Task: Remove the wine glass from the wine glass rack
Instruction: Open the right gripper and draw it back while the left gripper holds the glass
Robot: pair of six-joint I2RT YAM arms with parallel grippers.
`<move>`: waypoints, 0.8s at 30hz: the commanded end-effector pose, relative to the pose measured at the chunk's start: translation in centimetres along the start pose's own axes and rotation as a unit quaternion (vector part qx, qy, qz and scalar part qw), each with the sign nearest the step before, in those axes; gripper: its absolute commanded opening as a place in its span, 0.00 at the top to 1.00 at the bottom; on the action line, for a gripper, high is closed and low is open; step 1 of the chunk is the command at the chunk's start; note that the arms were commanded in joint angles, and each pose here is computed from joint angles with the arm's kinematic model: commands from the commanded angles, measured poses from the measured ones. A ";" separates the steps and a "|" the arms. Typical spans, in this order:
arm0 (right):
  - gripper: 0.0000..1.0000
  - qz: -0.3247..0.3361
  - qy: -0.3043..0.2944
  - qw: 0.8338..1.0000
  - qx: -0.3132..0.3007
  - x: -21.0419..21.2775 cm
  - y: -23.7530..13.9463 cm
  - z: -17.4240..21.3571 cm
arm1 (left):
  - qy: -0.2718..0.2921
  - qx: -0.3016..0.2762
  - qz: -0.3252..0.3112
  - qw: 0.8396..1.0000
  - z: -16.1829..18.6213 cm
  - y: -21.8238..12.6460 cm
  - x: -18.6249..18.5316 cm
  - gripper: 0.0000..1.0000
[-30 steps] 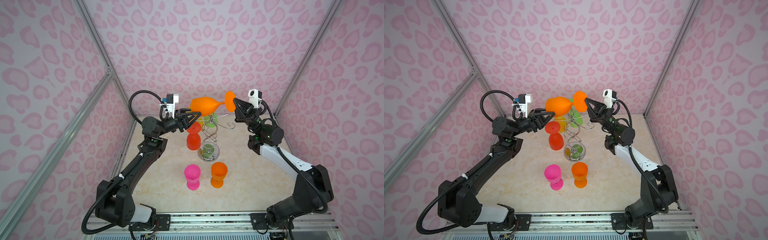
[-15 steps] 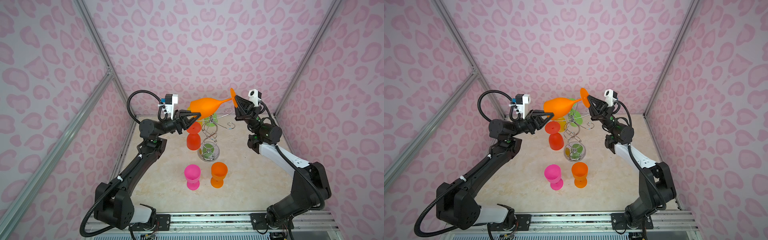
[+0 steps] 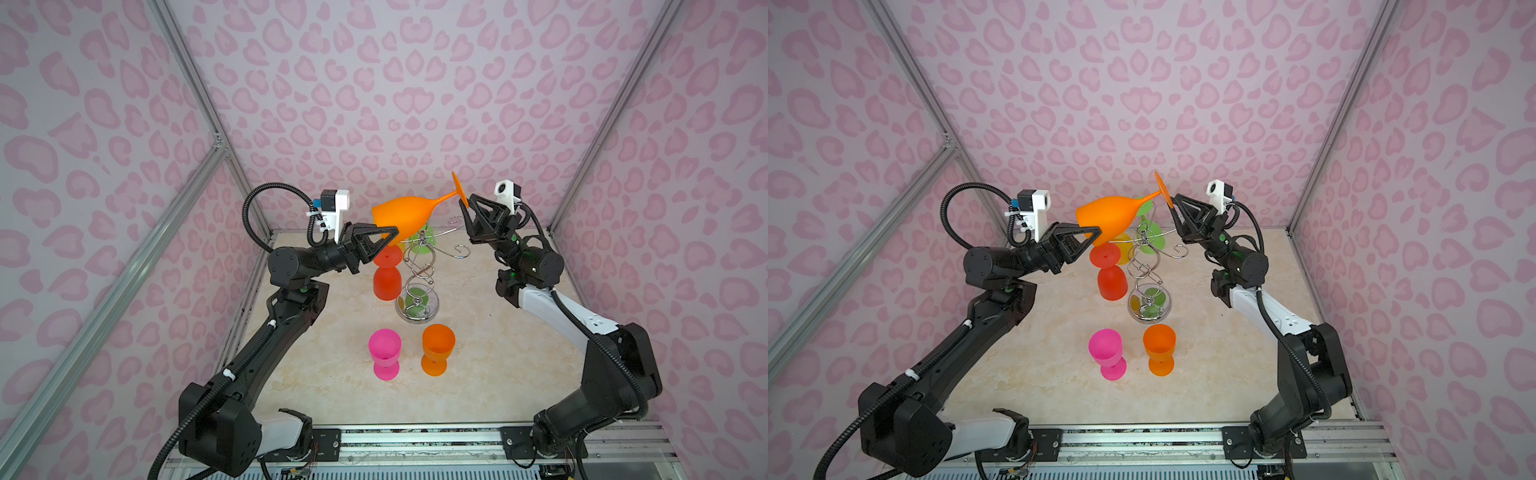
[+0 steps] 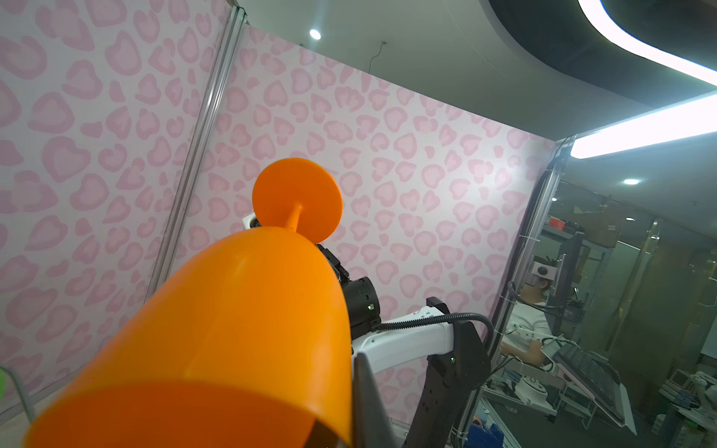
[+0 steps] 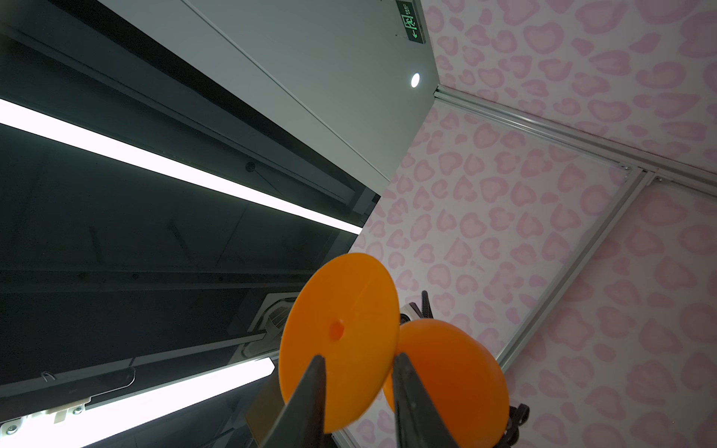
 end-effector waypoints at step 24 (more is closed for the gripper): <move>0.62 0.206 -0.123 0.971 -0.015 -0.4 -5.5 -1.8 | 0.058 0.125 -0.304 0.943 1.5 -7.6 -13.6 0.98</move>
Point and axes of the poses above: each gripper's point midway between its finger pads, its own y axis out along the fingers, its own x axis along the line the jaws close on, z = x × y, the point moved 9 cm from there along -y, back along the fingers, and after that the axes turned 3 degrees about -y, right-handed, at the moved point
